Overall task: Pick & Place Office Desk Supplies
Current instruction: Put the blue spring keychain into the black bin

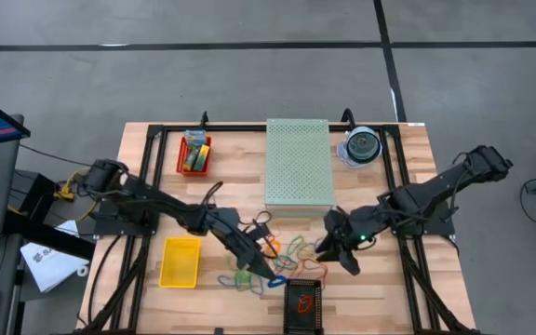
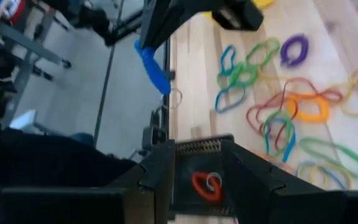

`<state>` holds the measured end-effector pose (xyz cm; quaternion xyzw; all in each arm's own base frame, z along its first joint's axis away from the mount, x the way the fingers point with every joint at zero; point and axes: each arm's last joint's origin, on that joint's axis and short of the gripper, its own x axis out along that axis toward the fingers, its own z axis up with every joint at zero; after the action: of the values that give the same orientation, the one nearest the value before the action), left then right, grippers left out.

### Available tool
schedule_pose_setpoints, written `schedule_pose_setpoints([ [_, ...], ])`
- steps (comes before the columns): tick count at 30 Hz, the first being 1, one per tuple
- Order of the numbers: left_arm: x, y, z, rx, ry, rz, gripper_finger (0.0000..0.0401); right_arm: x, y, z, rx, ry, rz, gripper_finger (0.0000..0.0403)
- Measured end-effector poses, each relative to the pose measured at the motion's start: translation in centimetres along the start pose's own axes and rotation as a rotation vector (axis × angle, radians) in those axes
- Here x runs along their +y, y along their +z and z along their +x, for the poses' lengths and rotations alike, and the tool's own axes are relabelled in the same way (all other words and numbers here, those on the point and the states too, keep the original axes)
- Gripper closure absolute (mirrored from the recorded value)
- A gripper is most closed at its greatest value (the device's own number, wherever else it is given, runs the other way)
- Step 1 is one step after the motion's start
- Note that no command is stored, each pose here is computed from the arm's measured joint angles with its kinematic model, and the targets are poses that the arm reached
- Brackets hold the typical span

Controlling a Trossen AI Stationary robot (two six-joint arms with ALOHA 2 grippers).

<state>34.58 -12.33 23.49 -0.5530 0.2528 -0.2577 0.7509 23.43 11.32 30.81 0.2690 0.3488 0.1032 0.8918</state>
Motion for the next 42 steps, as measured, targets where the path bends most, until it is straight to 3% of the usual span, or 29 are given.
schedule_pose_setpoints([
  [15,2.5,-1.6,6.2,0.002,0.115,-0.026,0.04,1.6,-2.2,-0.1,0.085,0.019,-0.015,0.0274],
  [27,4.1,-1.7,7.9,-0.031,0.162,-0.035,0.039,1.9,-2.7,-0.1,0.108,0.02,0.007,0.0274],
  [31,4.0,-1.7,7.8,-0.042,0.165,-0.032,0.0352,1.9,-2.7,-0.1,0.108,0.02,0.007,0.0274],
  [42,3.6,-1.5,7.8,-0.054,0.127,-0.011,0.0188,1.9,-2.7,-0.1,0.108,0.02,0.007,0.0274],
])
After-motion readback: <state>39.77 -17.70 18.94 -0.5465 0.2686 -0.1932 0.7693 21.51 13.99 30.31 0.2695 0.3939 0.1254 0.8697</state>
